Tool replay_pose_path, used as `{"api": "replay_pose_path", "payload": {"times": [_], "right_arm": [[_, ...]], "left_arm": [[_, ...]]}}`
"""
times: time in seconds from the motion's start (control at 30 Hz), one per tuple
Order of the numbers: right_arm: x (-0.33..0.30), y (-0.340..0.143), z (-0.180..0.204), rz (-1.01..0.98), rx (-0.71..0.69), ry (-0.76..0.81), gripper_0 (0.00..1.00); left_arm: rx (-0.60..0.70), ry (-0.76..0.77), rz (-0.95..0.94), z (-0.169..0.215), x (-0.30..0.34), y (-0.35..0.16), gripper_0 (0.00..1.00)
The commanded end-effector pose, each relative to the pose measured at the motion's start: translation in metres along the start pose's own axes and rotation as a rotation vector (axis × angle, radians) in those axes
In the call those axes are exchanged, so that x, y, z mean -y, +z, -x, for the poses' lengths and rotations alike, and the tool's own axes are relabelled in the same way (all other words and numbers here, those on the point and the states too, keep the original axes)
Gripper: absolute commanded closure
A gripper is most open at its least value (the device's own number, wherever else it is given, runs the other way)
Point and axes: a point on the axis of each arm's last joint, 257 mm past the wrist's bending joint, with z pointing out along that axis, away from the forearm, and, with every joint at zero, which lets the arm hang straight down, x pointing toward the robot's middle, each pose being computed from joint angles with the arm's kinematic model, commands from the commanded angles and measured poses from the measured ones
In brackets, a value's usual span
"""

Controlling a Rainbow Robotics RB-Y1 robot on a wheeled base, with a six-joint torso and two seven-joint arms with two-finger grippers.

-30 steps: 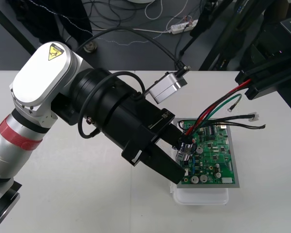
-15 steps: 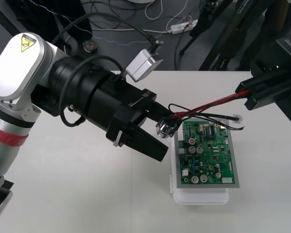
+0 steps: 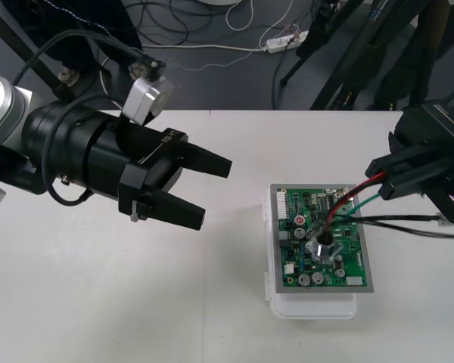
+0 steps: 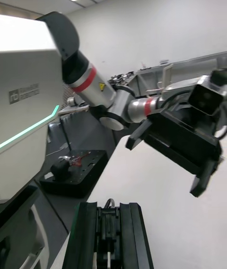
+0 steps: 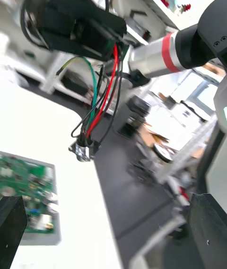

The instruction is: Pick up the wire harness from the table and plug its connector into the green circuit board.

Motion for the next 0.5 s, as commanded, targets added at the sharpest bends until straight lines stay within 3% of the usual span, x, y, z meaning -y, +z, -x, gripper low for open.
{"api": "replay_pose_path", "payload": {"times": [0.03,0.5], "right_arm": [[0.006,-0.008,0.012,-0.094,0.02,0.024,1.0],[0.023,0.008,0.02,-0.298,0.109,0.071,1.0]], "left_arm": [[0.126,0.042,0.151,0.018,-0.011,-0.026,0.0],[0.244,0.111,0.313,0.04,0.002,-0.049,0.0]]}}
